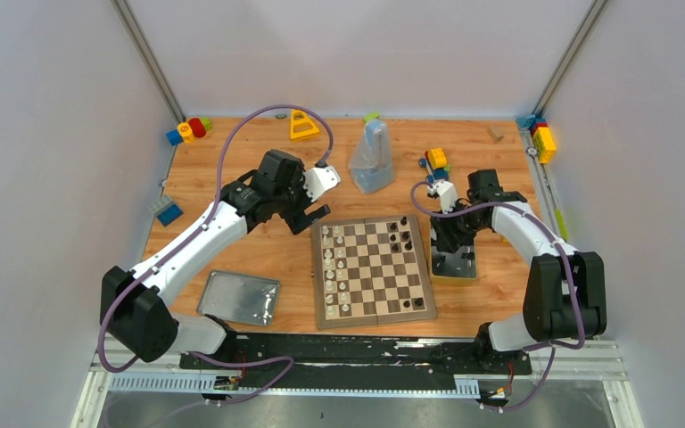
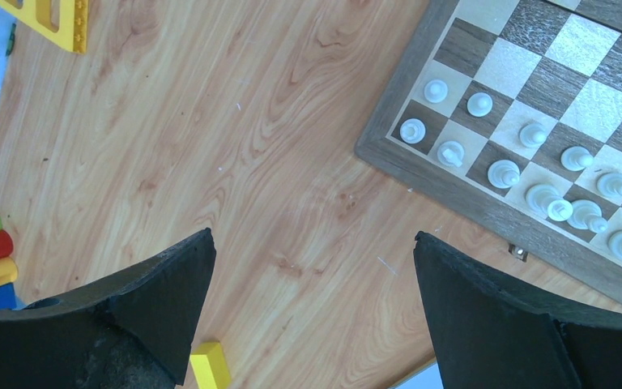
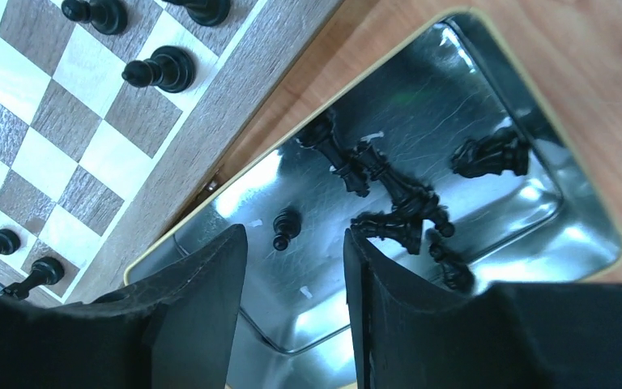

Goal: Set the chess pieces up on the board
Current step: Pick up the chess piece from the storage box.

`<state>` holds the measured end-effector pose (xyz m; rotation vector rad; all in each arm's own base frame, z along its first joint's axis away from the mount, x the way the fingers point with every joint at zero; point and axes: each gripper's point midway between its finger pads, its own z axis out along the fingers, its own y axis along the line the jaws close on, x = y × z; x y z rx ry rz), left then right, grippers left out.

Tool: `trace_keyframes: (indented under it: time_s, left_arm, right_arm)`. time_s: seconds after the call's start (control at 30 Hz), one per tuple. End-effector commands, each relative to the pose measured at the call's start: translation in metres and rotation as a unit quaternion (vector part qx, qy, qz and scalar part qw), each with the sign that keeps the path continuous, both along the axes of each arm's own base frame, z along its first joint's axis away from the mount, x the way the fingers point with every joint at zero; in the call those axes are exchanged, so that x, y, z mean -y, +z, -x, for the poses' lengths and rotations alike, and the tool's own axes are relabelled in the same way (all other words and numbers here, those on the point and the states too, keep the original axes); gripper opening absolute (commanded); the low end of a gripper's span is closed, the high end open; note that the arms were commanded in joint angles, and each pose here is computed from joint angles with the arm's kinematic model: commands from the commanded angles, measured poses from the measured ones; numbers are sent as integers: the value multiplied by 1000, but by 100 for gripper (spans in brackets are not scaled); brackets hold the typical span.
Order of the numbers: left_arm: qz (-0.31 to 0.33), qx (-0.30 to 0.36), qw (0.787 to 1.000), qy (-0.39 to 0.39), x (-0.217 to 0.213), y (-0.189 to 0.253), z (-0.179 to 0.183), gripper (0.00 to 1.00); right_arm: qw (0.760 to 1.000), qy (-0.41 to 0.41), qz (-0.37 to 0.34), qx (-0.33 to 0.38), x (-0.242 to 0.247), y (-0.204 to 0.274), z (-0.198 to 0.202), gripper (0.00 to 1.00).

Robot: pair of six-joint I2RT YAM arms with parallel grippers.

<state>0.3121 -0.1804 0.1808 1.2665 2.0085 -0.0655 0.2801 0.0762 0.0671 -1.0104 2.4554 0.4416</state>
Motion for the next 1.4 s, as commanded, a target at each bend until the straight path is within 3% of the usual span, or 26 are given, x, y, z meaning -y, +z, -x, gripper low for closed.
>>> trace_keyframes:
  time_s: [0.0, 1.03, 1.37]
  left_arm:
    - [27, 1, 1000, 10, 2, 9, 1, 100]
    - [31, 2, 999, 7, 1, 8, 6, 100]
    - [30, 5, 999, 9, 0, 8, 6, 100]
  right_arm:
    - [1000, -8, -19, -2, -7, 2, 7, 47]
    - [999, -11, -5, -50, -5, -31, 22, 24]
    - [999, -14, 7, -29, -1, -17, 12, 2]
